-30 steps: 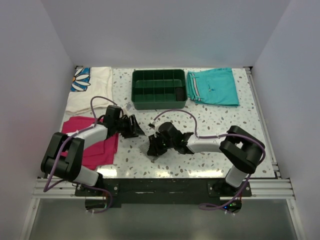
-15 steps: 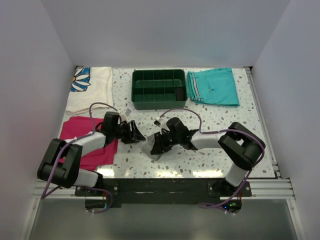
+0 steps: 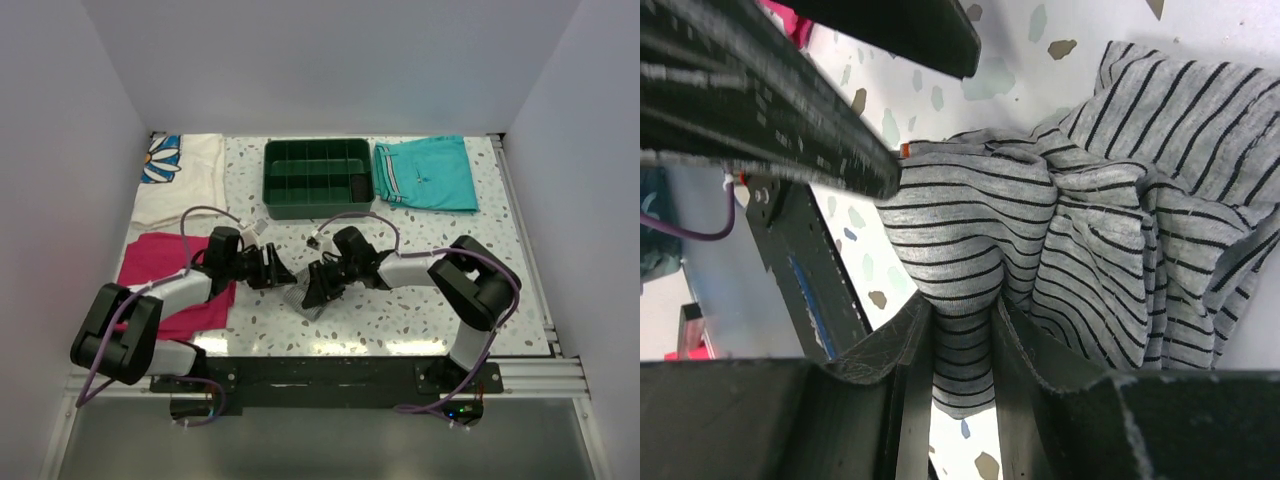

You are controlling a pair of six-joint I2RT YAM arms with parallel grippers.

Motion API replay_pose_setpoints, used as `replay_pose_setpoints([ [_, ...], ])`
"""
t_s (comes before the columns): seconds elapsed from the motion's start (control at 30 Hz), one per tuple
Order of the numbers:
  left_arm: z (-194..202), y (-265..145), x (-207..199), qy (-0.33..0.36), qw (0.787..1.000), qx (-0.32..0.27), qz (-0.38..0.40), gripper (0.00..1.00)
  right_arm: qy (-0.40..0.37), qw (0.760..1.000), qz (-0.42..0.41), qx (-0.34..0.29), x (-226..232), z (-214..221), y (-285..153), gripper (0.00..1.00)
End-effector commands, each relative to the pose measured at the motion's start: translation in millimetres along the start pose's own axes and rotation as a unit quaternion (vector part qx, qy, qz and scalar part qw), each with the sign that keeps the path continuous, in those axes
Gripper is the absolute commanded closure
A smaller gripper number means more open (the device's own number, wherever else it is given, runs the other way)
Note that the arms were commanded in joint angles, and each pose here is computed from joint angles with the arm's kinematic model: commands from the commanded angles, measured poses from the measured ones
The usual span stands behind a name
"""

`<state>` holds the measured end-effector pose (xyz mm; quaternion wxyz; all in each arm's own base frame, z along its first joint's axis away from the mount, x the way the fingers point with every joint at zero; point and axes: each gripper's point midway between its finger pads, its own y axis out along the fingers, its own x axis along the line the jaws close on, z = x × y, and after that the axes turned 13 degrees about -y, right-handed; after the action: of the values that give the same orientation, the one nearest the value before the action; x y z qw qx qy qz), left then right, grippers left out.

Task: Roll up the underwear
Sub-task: Roll the underwear to the center of the board.

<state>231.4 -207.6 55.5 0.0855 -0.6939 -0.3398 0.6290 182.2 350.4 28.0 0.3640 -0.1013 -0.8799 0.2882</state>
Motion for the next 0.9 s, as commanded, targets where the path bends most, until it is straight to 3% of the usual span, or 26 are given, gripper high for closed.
replay_pose_setpoints([
  [0.0, 9, 2, -3, 0.003, 1.0, 0.009, 0.019, 0.39, 0.057, 0.988, 0.072, 0.125, -38, 76, -8, 0.85],
  [0.5, 28, 14, 13, -0.003, 0.999, 0.032, 0.028, 0.4, 0.05, 0.987, 0.075, 0.135, -41, 76, -11, 0.85],
  [0.67, 24, 18, 15, -0.001, 0.999, 0.027, 0.026, 0.51, 0.05, 0.986, 0.077, 0.136, -43, 75, -10, 0.85],
  [0.87, 23, 21, 24, -0.012, 1.0, 0.02, 0.01, 0.71, 0.041, 0.988, 0.075, 0.128, -41, 68, -12, 0.82],
])
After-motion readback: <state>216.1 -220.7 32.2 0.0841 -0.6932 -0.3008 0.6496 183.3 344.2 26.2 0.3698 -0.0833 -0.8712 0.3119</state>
